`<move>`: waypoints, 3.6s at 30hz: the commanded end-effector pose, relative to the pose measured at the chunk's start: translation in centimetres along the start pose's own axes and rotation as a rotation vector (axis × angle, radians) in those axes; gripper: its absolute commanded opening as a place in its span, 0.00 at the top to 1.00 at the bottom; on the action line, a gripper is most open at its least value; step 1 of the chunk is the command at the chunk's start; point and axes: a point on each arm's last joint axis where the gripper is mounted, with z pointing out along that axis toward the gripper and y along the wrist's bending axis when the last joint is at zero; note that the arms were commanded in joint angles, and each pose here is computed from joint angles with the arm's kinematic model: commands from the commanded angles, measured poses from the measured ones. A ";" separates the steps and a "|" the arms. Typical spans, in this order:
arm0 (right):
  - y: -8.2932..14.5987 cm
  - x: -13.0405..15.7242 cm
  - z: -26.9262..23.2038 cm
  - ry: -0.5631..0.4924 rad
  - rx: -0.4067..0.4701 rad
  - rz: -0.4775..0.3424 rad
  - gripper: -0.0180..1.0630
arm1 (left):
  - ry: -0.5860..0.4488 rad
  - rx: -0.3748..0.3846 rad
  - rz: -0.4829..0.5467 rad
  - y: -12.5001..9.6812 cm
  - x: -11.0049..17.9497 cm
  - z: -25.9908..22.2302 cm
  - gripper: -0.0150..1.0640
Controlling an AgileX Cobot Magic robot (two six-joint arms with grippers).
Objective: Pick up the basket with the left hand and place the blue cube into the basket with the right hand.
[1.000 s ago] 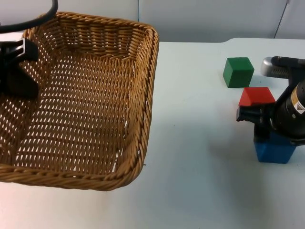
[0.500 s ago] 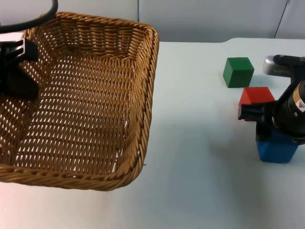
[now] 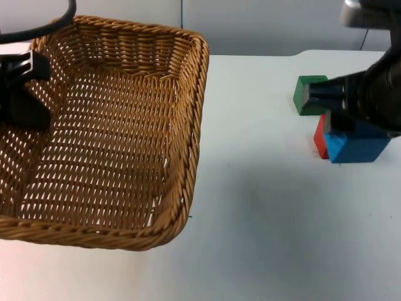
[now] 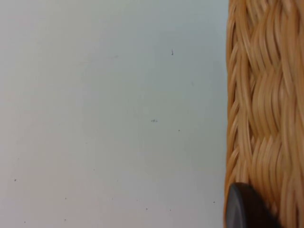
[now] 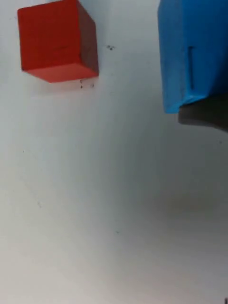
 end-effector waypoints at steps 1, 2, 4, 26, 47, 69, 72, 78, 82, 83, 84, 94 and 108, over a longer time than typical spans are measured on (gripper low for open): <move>0.4 -0.2 -1.4 -0.033 -0.006 -0.034 0.99 | -0.014 0.012 -0.019 -0.2 -0.1 -0.4 0.99; 0.7 -0.2 -2.2 -0.049 -0.022 -0.041 0.99 | -0.015 0.013 -0.021 -0.2 -0.2 -0.4 0.99; 1.3 -0.3 -3.9 -0.089 -0.063 -0.059 0.99 | -0.015 0.013 -0.021 -0.2 -0.2 -0.4 0.99; 8.6 -6.3 -13.7 -0.448 -0.434 -0.156 0.99 | -0.024 0.017 -0.040 -0.2 -0.2 -0.4 0.99; 19.3 -4.1 -5.2 -0.269 -0.413 -0.346 0.99 | 0.013 0.008 -0.060 0.3 0.1 0.6 0.99; 20.5 -1.3 0.4 -0.165 -0.339 -0.416 0.99 | 0.018 0.007 -0.068 0.4 0.2 0.8 0.99; 20.6 -0.9 1.1 -0.151 -0.331 -0.421 0.91 | 0.018 0.008 -0.070 0.4 0.2 0.8 0.99; 20.8 -0.3 2.1 -0.127 -0.319 -0.425 0.58 | 0.018 0.008 -0.070 0.4 0.2 0.8 0.99; 20.8 -0.1 2.4 -0.121 -0.315 -0.428 0.39 | 0.016 0.009 -0.073 0.4 0.2 0.8 0.99; 20.8 -0.1 2.4 -0.121 -0.315 -0.428 0.39 | 0.016 0.009 -0.073 0.4 0.2 0.8 0.99; 20.8 -0.1 2.4 -0.121 -0.315 -0.428 0.33 | 0.016 0.009 -0.073 0.4 0.2 0.8 0.99; 20.7 -0.1 2.5 -0.116 -0.302 -0.432 0.21 | 0.015 0.009 -0.075 0.4 0.2 0.8 0.99; 18.6 -3.1 -4.5 -0.169 -0.333 -0.443 0.21 | 0.014 0.008 -0.077 0.4 0.1 0.8 0.99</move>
